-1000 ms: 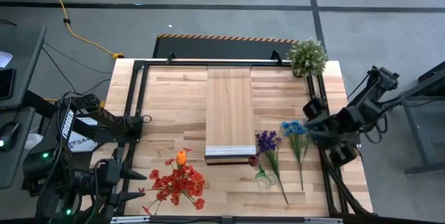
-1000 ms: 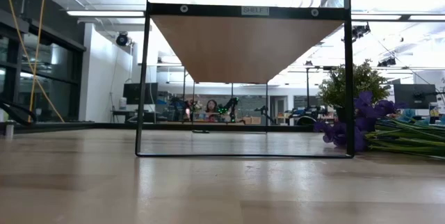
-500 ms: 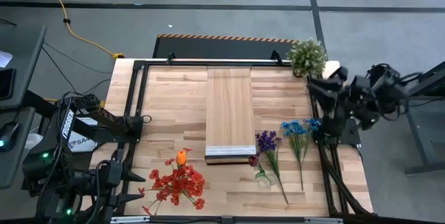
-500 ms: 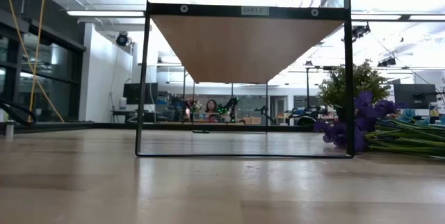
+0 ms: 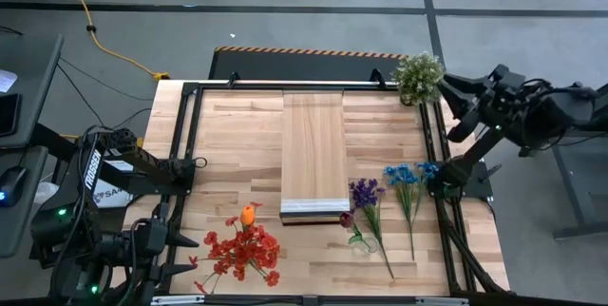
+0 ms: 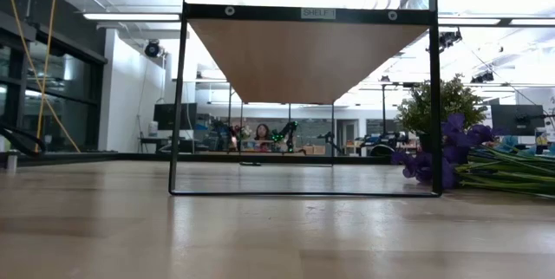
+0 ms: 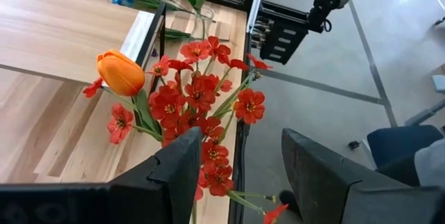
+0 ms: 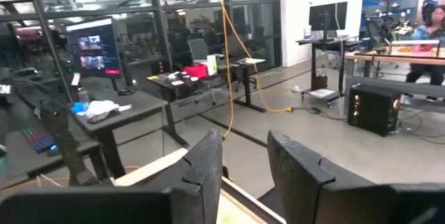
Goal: Pick and place flowers into a vace then onto a shelf
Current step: Put the blue flowers into the right transparent vase
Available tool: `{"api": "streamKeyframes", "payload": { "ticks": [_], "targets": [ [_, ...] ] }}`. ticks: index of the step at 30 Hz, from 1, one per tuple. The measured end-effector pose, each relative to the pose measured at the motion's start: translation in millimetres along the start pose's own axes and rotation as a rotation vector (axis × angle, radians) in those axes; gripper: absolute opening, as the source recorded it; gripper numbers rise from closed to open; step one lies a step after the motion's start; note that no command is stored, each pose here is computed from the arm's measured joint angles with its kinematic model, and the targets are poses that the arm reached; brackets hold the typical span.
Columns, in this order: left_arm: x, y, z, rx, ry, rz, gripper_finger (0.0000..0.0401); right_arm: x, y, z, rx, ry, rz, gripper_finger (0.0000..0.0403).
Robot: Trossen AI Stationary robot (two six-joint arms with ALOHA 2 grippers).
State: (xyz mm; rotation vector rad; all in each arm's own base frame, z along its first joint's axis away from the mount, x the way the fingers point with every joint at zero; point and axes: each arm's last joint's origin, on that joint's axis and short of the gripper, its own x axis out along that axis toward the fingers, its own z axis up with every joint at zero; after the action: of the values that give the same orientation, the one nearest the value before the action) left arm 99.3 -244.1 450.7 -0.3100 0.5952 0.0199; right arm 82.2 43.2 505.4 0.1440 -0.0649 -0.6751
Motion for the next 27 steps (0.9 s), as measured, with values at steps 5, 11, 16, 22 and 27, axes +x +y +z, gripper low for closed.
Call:
{"api": "streamKeyframes", "payload": {
  "ticks": [5,11,16,22,27],
  "targets": [
    [0,0,0,0.000,-0.012,0.004,0.0232,-1,-12,11,-0.013,0.002,-0.007,0.0108],
    [0,0,0,-0.003,-0.017,0.005,0.0232,-3,-33,15,-0.004,0.019,0.047,0.0108],
    [0,0,1,-0.003,-0.020,0.006,0.0232,-6,-58,0,0.060,0.151,0.185,0.0108],
    [0,0,1,-0.004,-0.023,0.007,0.0232,-7,-66,-23,0.160,0.337,0.168,0.0108],
    [0,0,1,-0.004,-0.037,0.011,0.0232,-3,-49,-52,0.184,0.532,0.166,0.0108]
  ]
}}
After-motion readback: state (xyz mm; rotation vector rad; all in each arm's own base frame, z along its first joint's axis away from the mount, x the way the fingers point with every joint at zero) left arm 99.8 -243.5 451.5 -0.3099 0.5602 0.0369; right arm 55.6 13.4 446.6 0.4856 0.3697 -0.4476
